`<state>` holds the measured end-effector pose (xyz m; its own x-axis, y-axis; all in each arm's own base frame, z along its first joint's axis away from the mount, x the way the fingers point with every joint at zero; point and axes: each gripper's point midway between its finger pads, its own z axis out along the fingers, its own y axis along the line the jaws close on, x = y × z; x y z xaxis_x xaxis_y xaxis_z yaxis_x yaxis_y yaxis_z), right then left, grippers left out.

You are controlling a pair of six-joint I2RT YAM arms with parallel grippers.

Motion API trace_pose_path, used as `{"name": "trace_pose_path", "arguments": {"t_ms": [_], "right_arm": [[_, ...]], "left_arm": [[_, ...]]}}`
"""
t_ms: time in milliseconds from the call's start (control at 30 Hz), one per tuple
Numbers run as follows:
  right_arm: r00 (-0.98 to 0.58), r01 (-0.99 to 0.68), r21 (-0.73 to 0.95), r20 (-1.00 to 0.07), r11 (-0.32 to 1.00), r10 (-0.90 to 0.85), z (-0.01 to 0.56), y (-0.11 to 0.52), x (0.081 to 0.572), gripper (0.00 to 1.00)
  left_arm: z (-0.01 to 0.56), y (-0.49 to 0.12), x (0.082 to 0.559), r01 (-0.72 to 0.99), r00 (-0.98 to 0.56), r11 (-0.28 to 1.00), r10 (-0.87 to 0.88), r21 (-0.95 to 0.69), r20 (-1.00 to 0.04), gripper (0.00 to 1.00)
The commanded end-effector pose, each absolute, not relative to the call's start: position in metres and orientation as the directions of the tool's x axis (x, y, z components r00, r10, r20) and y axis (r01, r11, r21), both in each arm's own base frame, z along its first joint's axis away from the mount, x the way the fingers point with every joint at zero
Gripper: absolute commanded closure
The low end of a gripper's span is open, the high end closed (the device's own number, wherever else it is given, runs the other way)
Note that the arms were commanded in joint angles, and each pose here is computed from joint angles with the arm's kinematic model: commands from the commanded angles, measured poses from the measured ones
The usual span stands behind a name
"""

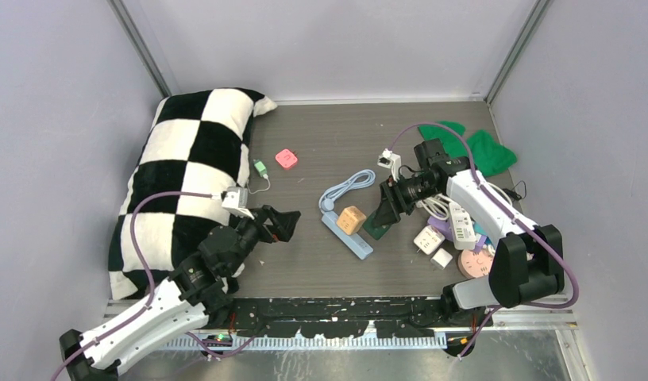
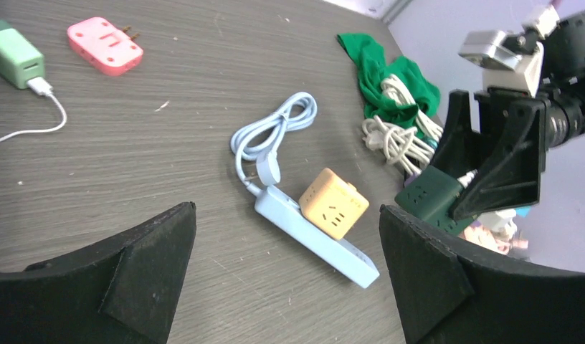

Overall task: Pull the plug off the socket
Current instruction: Place the plug at the center of the board.

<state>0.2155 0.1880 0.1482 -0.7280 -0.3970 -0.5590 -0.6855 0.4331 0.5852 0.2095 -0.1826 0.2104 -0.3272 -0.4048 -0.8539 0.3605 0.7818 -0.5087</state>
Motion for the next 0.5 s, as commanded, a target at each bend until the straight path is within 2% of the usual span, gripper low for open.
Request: {"name": "trace_pose_path", "arguments": {"t_ms": [0,100,233,400,467], "right_arm": [[-0.724,-0.690,0.623,-0.593,0.370,-0.352,0.171,0.199,0.221,0.99],[-0.742,-0.670,0.651,-0.581,0.355,-0.334,0.174,0.203,0.221,0.99],[-0.771,-0.637,0.697,-0.567,0.330,-0.290,0.179,0.208,0.223,0.99],[-0.810,-0.586,0.753,-0.531,0.298,-0.249,0.182,0.214,0.224,0.99],[-0.821,-0.570,0.767,-0.519,0.293,-0.239,0.181,0.216,0.224,0.99]], "left_arm": [[0.233,-0.215,0.205,0.526,-0.331,0.733,-0.292,-0.432,-0.897,0.01],[0.235,-0.243,0.202,0.634,-0.336,0.673,-0.203,-0.381,-0.920,0.04],[0.240,-0.273,0.195,0.783,-0.231,0.569,-0.111,-0.253,-0.966,0.07],[0.240,-0.299,0.179,0.878,0.133,0.461,0.022,0.128,-0.991,0.05],[0.236,-0.308,0.173,0.880,0.217,0.417,0.069,0.226,-0.974,0.03]]}}
